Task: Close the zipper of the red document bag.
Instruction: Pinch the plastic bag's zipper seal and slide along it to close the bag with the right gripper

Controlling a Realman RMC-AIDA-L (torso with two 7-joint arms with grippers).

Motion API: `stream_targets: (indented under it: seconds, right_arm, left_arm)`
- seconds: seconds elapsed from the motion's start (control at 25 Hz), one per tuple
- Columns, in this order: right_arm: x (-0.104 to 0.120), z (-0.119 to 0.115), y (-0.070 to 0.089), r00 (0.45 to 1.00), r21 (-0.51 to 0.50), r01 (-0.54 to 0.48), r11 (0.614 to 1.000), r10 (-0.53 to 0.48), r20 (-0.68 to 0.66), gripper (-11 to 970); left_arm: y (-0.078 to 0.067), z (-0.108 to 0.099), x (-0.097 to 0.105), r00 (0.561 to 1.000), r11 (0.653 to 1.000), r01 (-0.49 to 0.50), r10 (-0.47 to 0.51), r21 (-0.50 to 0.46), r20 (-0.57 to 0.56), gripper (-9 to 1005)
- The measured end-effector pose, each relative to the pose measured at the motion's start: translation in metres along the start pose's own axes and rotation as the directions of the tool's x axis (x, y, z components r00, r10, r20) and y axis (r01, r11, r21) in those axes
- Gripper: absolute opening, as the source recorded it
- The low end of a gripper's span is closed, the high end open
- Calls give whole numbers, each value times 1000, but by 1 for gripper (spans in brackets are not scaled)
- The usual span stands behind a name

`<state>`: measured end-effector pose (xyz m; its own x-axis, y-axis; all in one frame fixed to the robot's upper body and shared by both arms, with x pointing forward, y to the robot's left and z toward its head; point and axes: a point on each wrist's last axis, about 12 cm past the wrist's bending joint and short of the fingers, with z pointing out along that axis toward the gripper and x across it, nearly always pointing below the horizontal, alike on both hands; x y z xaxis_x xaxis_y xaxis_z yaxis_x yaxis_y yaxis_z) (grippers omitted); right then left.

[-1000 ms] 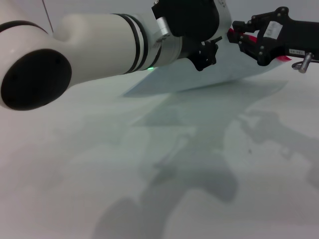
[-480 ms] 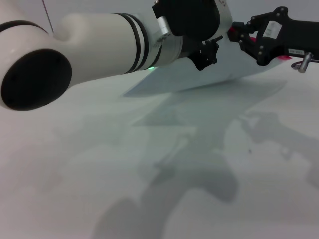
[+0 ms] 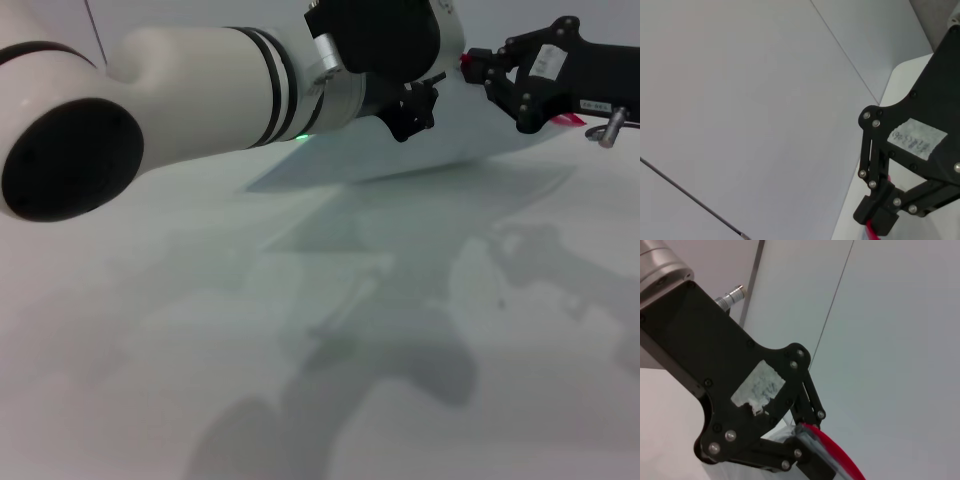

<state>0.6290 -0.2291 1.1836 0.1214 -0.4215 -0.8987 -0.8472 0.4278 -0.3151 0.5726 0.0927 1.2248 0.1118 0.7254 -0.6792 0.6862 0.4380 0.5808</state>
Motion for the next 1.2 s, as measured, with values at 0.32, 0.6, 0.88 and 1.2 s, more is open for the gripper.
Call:
stream_targets:
  seconds: [0.32,0.6,0.88,1.2]
  right_arm:
    - [3,0,-1,1000,16,-3,1000,4,-11,56]
    - [12,3,-4,999,51,-17,999,19,-43,55]
    - [21,2,-9,996,93,-19,996,27,-82,55]
    - [34,1,-13,990,154,-24,988,45,-132,55]
  left_arm:
    - [0,0,0,1000,1000,-1,1,0,0,57]
    - [0,-4,-4,1000,1000,-9,9,-6,17,56]
    - [0,-10,-6,1000,1000,-9,9,-11,29,56]
    - [-1,-20,-12,999,1000,-17,18,-16,47,56]
